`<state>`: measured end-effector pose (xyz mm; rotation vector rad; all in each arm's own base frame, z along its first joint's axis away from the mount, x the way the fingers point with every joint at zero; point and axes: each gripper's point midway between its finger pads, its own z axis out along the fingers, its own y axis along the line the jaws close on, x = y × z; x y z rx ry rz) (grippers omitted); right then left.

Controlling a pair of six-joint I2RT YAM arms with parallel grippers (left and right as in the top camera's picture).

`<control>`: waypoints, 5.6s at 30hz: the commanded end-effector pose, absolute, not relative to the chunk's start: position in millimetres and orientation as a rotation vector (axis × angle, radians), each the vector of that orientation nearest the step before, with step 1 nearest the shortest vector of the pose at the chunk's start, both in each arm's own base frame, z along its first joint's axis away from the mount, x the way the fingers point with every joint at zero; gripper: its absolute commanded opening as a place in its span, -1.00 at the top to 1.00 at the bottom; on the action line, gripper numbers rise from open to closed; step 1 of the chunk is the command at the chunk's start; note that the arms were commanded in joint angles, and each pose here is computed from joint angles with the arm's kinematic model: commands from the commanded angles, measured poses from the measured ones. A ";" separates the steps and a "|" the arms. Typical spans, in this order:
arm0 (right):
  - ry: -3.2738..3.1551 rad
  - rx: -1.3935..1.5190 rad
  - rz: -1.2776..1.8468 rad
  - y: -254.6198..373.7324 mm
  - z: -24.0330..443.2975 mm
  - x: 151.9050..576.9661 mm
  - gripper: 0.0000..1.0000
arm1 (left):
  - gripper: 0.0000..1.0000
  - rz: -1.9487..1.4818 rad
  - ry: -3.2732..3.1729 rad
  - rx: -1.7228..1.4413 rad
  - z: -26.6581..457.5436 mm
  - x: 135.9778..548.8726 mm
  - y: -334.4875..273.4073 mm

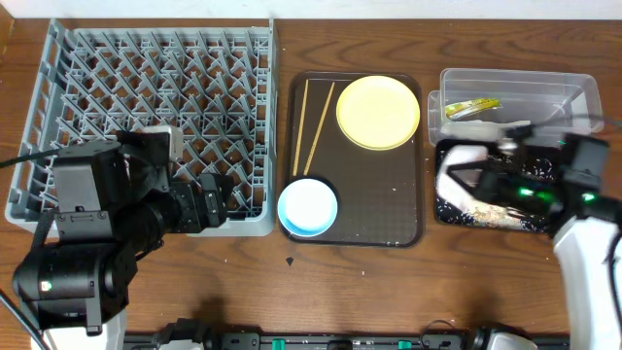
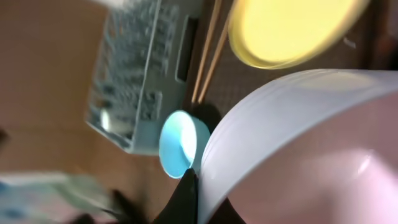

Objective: Sort waste into correct bins and load items into the dishwasher

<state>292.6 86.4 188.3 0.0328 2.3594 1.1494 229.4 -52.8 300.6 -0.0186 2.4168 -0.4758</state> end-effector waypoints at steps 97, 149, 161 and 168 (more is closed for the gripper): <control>2.559 -0.072 0.610 138.2 230.7 303.2 -0.18 | 0.81 0.025 2.577 0.262 161.5 425.0 -145.0; 2.582 -0.067 0.605 136.9 227.7 299.1 -0.21 | 0.28 -0.026 2.805 0.309 -18.0 442.1 -182.0; 2.580 -0.067 0.606 137.0 227.9 299.4 -0.20 | 0.84 -0.135 2.884 0.319 -24.1 424.1 -190.7; 2.581 -0.067 0.605 137.0 227.7 299.2 -0.19 | 0.85 -0.157 2.824 0.300 20.4 436.8 -191.6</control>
